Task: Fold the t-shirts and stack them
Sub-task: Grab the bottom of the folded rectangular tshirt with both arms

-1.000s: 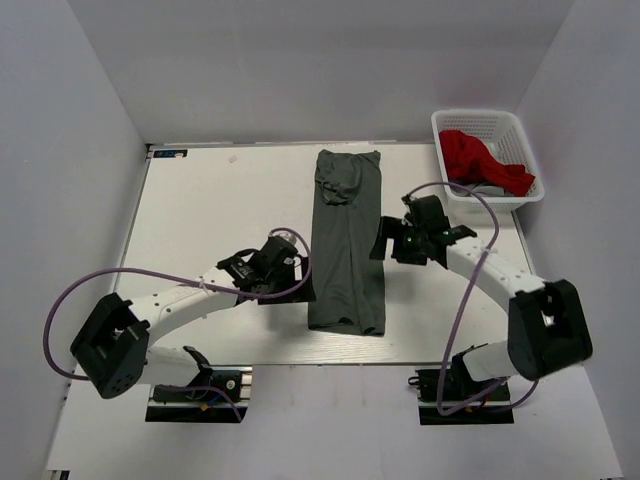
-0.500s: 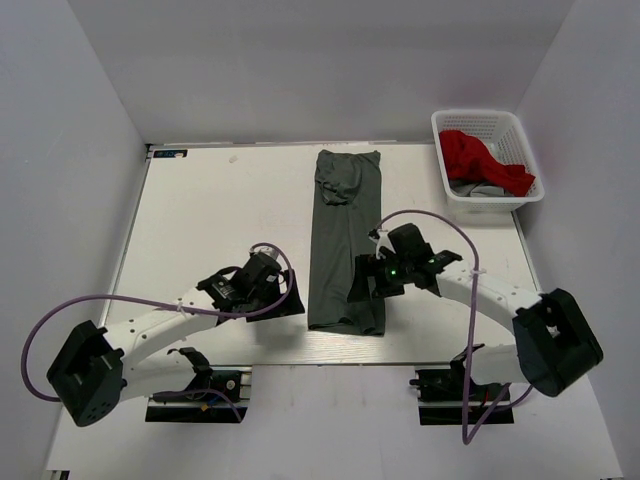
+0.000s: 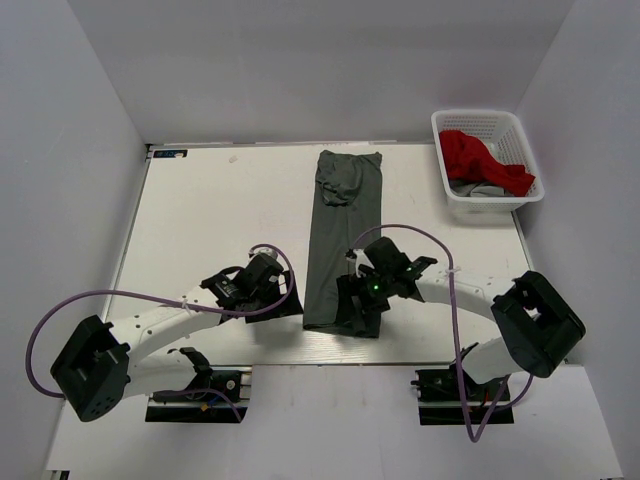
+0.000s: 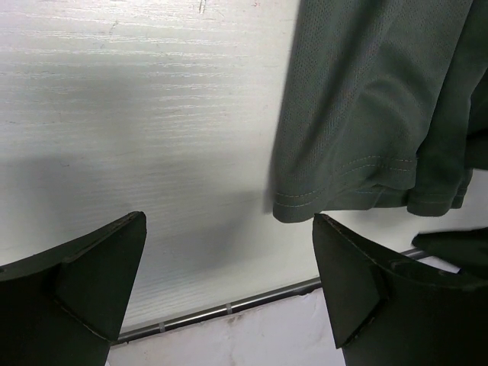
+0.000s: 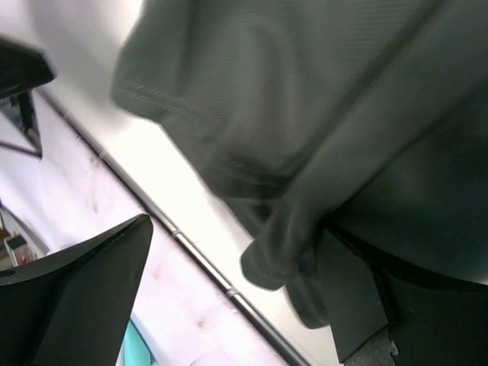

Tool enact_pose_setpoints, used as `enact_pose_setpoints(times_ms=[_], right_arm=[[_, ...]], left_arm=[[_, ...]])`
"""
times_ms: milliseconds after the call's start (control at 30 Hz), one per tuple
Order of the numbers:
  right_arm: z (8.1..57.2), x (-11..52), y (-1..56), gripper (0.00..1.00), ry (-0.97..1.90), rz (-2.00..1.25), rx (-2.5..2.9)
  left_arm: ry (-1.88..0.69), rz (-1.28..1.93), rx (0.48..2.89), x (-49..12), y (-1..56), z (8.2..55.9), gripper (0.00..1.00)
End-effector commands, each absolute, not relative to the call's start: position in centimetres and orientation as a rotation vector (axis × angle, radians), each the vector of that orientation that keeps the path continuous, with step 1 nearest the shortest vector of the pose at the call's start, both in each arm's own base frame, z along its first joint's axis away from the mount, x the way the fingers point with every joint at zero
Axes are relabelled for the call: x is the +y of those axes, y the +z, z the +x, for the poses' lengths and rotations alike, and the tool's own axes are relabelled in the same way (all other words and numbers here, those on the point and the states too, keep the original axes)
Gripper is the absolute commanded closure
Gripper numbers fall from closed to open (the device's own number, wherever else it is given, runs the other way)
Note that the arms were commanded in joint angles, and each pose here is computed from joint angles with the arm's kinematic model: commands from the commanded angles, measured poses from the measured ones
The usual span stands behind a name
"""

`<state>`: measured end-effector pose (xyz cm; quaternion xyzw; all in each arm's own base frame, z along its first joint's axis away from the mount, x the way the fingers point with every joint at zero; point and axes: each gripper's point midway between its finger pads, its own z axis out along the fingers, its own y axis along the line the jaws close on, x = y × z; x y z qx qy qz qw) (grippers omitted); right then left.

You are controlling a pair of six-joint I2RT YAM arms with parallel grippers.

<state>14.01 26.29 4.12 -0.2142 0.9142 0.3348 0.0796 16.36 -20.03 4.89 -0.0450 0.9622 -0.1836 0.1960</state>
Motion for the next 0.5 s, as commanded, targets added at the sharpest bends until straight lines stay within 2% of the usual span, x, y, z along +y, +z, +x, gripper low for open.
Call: enact_pose_setpoints(times_ms=[0, 467], right_arm=[[13.9, 29.1, 7.1, 0.10, 1.107, -0.719, 2.642], [15.4, 30.9, 7.3, 0.10, 0.903, -0.761, 2.670]], left_arm=[[-0.514, -0.144, 2.670, -20.0, 5.2, 16.8, 0.00], [-0.517, -0.181, 2.674, -19.2, 5.2, 15.9, 0.00]])
